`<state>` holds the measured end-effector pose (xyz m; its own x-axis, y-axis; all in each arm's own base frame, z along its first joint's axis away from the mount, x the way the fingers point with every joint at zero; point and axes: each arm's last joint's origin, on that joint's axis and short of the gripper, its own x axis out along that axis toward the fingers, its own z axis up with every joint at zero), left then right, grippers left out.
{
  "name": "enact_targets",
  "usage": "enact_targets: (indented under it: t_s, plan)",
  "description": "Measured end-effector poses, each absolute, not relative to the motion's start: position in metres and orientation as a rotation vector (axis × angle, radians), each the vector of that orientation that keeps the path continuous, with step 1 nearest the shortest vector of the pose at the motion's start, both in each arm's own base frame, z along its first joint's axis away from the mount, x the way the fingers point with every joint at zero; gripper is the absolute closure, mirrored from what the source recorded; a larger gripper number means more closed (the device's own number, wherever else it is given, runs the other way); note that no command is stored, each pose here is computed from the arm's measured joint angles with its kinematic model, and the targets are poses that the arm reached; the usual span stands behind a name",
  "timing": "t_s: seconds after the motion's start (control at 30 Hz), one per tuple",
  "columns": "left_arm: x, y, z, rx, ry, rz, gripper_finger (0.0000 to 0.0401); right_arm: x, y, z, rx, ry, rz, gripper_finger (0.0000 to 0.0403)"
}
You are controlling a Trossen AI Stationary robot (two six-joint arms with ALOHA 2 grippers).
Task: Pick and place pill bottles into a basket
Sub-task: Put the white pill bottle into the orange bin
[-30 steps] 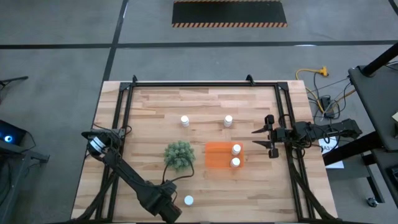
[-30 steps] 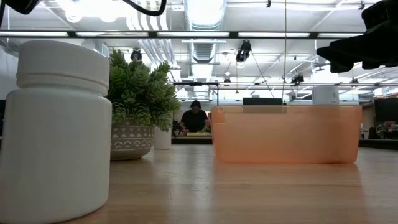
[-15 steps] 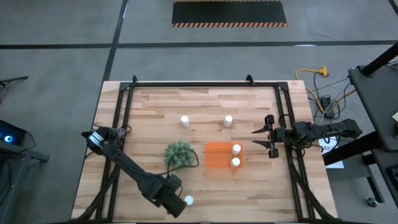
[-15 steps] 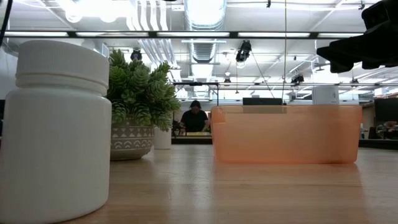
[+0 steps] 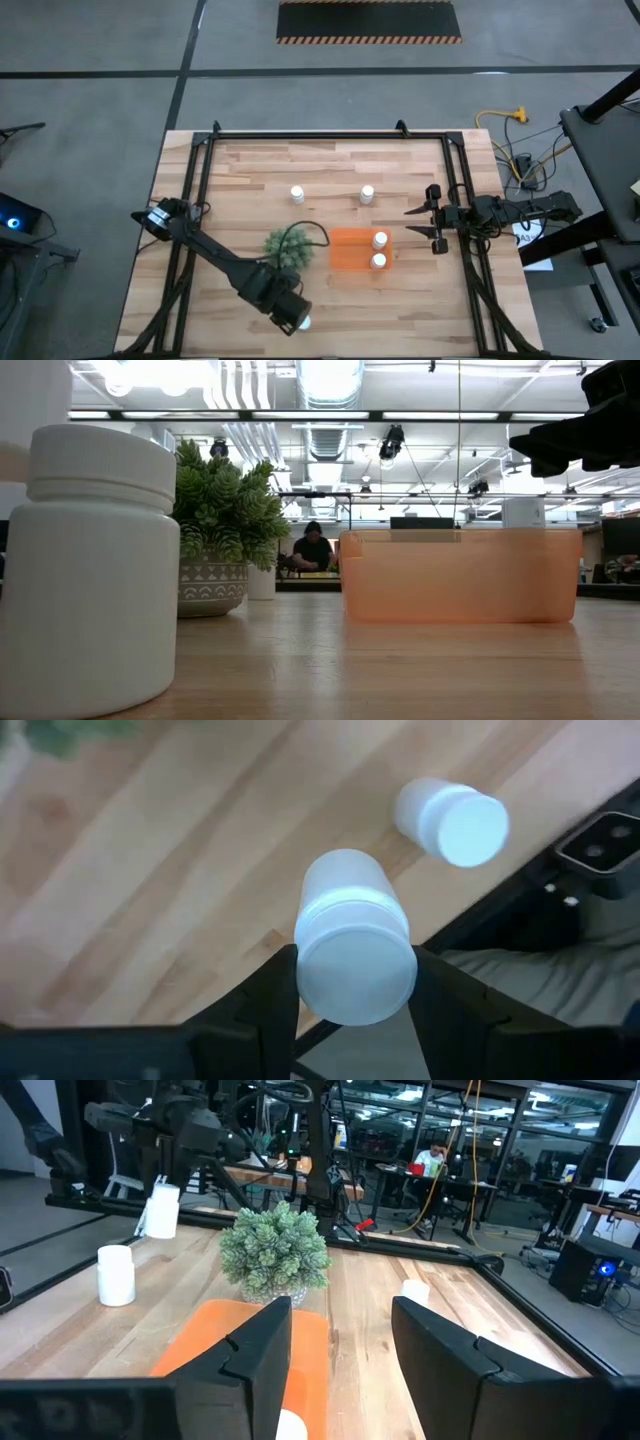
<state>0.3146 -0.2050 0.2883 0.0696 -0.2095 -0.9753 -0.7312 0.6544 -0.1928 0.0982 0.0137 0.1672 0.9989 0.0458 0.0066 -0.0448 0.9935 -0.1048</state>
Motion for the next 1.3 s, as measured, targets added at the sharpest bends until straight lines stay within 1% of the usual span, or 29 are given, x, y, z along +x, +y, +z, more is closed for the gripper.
enact_targets:
  t_s: [0.33,0.67,0.77,0.9,1.0,1.13,1.3]
  plan:
    - [0.329,-0.182,0.295,-0.819,1.464,0.448,0.0259,0.098,0.014,0.167,-0.107,-0.009,0.045,0.0240]
    - [0.344,-0.160,0.288,-0.798,1.469,0.437,0.0259,0.098,0.014,0.167,-0.106,-0.009,0.045,0.0241]
    - [0.355,-0.160,0.286,-0.785,1.483,0.404,0.0259,0.098,0.014,0.167,-0.107,-0.009,0.045,0.0239]
    - [0.383,-0.164,0.284,-0.751,1.462,0.320,0.0259,0.098,0.014,0.167,-0.106,-0.009,0.045,0.0240]
    - [0.399,-0.165,0.288,-0.702,1.475,0.289,0.0259,0.098,0.014,0.167,-0.105,-0.009,0.045,0.0243]
    - [0.410,-0.158,0.288,-0.620,1.544,0.334,0.0259,0.098,0.014,0.167,-0.105,-0.009,0.045,0.0243]
    - [0.408,-0.145,0.279,-0.604,1.572,0.375,0.0259,0.098,0.014,0.167,-0.105,-0.008,0.043,0.0241]
